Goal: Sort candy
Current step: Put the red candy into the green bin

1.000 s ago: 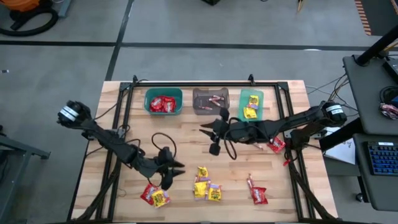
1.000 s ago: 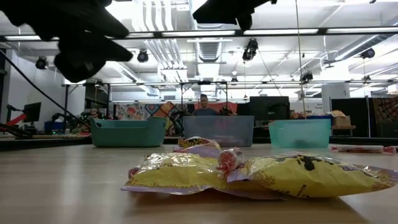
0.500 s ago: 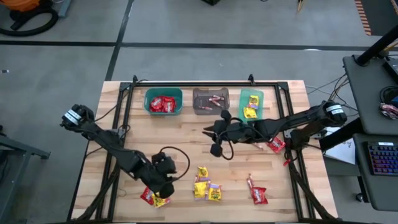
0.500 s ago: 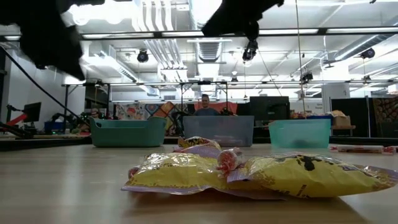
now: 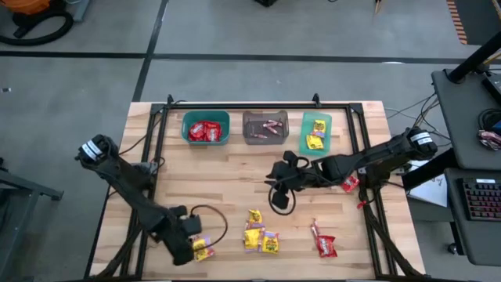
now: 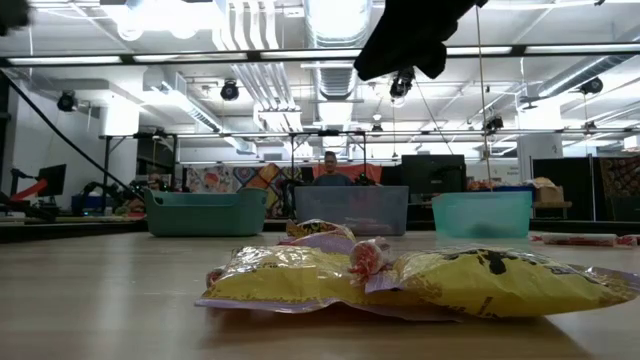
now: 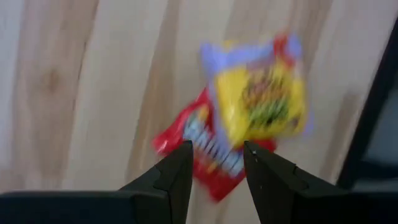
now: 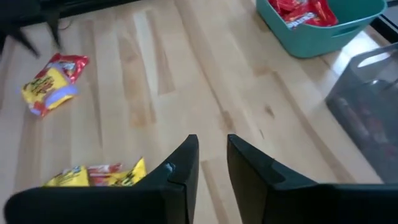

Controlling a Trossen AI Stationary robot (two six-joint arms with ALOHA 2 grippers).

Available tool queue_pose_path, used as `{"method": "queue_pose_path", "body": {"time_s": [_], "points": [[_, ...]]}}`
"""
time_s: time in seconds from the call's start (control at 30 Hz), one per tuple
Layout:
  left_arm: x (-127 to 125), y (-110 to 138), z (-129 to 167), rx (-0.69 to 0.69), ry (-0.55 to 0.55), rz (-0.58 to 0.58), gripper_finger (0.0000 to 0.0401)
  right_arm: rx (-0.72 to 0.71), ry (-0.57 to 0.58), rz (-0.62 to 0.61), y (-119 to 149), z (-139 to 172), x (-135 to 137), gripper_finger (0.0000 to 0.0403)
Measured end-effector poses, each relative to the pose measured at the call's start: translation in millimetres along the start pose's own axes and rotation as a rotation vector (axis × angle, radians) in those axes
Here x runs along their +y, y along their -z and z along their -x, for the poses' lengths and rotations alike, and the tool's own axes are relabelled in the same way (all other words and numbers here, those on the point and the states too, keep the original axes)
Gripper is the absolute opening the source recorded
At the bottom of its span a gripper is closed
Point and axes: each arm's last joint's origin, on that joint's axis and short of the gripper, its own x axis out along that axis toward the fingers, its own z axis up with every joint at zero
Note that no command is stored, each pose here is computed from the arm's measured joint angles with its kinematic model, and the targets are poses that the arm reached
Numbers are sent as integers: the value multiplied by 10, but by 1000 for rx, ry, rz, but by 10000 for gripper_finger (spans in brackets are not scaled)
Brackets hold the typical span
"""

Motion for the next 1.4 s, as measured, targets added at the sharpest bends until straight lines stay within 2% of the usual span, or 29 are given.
{"method": "queue_pose_path", "body": {"time_s": [0.17,0.27,0.53,0.77,1.03,1.13,1.27,1.4], "points": [[-40,249,-58,0,-69,-142,126,1,-12,11,22,19,54,108],[-53,270,-112,-44,-96,-176,126,1,-14,13,24,22,62,121],[-106,285,-350,-11,-124,-269,126,1,-13,0,25,21,60,145],[-17,215,-490,-17,-196,-236,126,1,-13,-1,25,21,60,151],[208,85,-319,-52,-320,-187,126,9,-2,2,61,6,48,151],[235,62,-254,-76,-307,-191,126,14,0,4,78,-1,44,151],[197,44,-197,-102,-249,-261,126,22,4,3,107,-13,36,151],[197,19,-229,-108,-255,-301,126,28,6,6,128,-21,30,151]]}}
